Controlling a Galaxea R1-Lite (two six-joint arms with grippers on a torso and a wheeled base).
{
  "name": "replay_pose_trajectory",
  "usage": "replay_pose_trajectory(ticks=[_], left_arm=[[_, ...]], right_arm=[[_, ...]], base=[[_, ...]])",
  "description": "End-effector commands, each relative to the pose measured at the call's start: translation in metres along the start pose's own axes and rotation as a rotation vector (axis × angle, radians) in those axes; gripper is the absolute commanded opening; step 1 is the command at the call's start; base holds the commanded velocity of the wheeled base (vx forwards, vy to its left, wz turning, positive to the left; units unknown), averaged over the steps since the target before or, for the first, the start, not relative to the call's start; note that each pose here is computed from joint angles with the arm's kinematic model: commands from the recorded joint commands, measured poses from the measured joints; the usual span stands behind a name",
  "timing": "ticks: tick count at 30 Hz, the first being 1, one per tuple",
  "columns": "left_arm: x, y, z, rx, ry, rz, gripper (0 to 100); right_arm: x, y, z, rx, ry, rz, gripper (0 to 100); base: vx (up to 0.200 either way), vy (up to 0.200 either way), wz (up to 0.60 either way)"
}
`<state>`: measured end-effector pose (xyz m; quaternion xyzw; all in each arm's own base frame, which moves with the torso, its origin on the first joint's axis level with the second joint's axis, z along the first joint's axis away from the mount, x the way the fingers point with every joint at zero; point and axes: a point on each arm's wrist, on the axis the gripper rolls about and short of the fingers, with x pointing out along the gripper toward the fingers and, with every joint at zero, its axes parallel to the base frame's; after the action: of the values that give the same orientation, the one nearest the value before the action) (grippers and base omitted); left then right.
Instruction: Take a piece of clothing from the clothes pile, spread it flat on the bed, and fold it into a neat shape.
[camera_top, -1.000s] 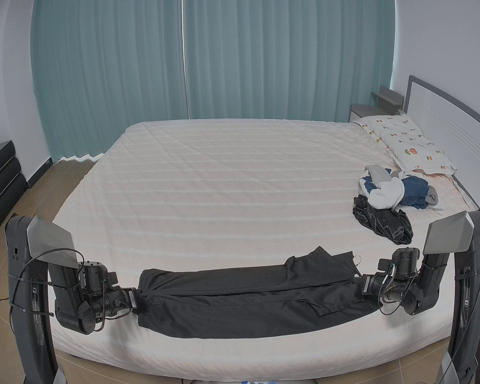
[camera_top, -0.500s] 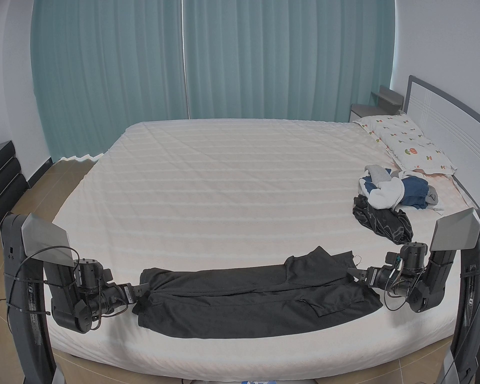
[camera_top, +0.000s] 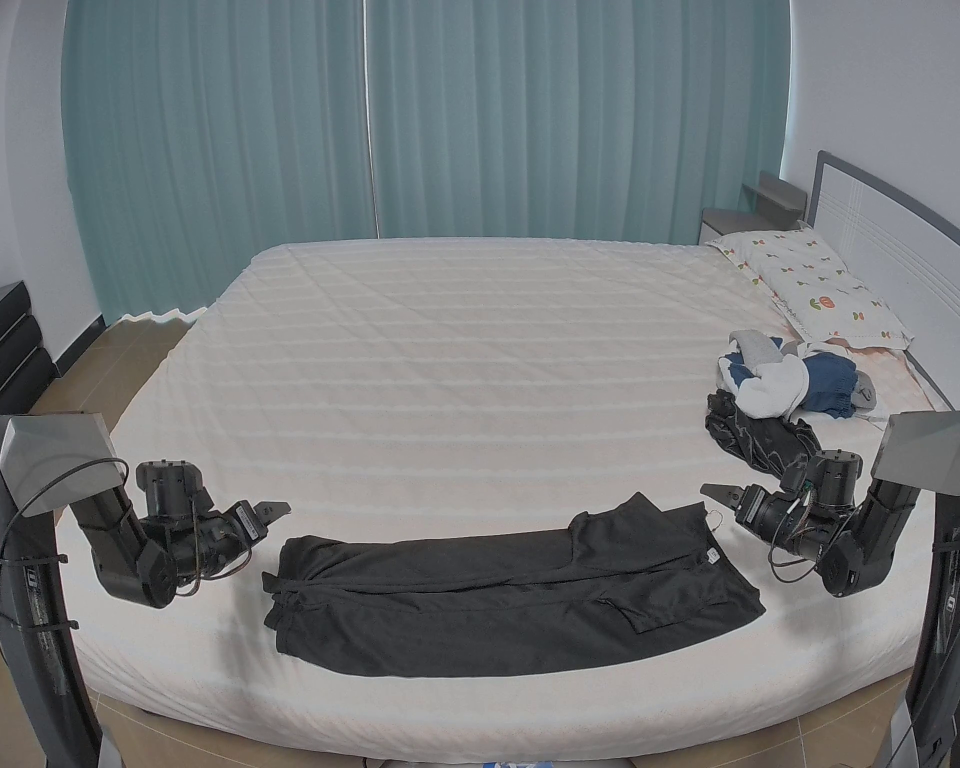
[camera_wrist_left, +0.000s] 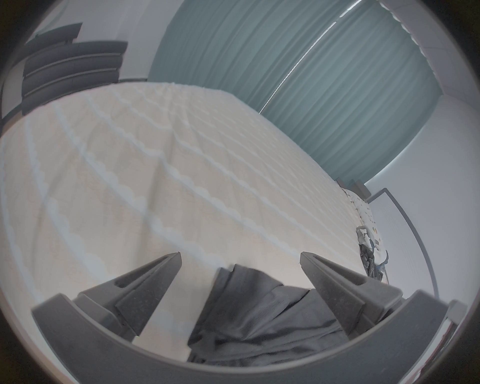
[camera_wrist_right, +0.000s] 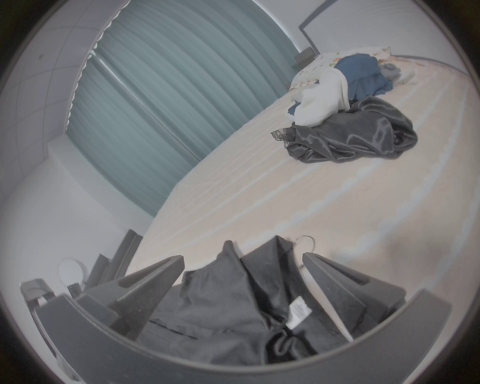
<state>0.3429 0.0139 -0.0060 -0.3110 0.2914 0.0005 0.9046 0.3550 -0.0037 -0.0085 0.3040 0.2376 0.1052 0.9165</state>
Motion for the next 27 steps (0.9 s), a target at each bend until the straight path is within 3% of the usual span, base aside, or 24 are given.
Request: replay_pose_trajectory(ticks=[1, 11, 27], left_arm=[[0.039, -0.027, 0.020, -0.064, 0.059, -0.018, 100], [0.051, -0.036, 0.000, -0.046, 0.175, -0.032, 100], [0.046, -0.024, -0.002, -0.024, 0.178, 0.023, 100]], right_arm=[[0.042, -0.013, -0.010, 0.138, 0.028, 0.012, 100], [0.051, -0.024, -0.015, 0.163, 0.037, 0.012, 100], [0.050, -0.025, -0.016, 0.164, 0.036, 0.013, 100]], base=[[0.000, 0.000, 0.00], [0.000, 0.000, 0.00], [0.000, 0.000, 0.00]])
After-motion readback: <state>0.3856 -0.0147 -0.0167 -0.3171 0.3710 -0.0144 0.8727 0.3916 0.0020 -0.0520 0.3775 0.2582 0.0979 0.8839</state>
